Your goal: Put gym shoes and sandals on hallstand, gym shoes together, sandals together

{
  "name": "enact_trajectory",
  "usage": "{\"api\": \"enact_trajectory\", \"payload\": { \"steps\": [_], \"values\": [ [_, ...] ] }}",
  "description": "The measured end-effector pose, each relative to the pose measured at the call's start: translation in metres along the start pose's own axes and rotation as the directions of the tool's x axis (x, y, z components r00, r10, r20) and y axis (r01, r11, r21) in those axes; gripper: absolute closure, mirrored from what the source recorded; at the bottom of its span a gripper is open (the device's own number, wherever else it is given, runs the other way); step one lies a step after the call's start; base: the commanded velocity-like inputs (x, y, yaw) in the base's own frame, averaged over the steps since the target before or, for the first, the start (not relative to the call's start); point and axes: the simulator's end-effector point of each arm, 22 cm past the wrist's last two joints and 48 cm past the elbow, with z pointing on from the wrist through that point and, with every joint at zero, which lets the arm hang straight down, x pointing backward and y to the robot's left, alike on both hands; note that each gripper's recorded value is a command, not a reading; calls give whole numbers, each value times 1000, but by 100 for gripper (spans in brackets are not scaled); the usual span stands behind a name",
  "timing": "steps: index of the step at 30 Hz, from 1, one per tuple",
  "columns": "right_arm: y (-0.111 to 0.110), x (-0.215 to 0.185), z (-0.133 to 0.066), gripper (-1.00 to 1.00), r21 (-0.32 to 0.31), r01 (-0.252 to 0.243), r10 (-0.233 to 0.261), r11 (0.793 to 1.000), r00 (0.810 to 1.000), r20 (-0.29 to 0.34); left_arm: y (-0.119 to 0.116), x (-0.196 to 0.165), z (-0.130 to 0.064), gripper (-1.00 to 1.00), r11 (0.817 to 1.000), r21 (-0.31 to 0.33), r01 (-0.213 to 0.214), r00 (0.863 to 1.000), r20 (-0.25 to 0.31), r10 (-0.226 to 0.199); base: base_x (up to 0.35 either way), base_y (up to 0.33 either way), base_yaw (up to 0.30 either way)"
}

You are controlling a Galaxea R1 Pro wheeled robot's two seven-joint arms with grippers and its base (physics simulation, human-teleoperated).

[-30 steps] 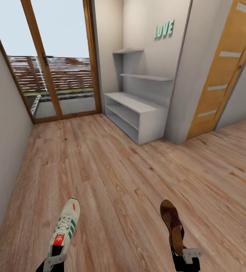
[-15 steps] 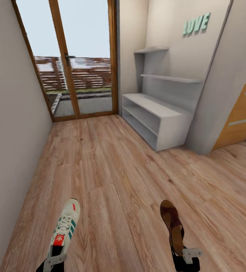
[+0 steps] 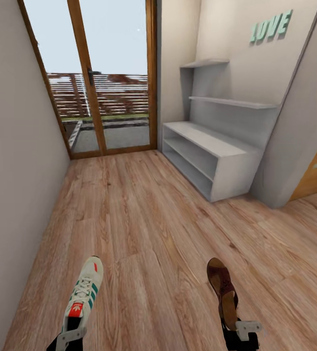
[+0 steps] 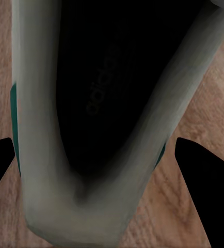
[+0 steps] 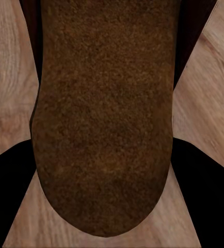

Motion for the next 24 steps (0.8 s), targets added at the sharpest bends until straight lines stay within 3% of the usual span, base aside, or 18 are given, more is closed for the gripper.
{"api": "enact_trajectory", "payload": {
  "steps": [17, 24],
  "values": [
    [1, 0, 0, 100, -1, 0, 0, 1000, 1000, 0, 0, 1, 0, 100, 1000, 0, 0, 1000, -3, 0, 315, 100, 0],
    [2, 0, 0, 100, -2, -1, 1, 1000, 1000, 0, -1, 2, 0, 100, 1000, 1, 1, 1000, -5, -1, 324, 52, 187]
  ]
}}
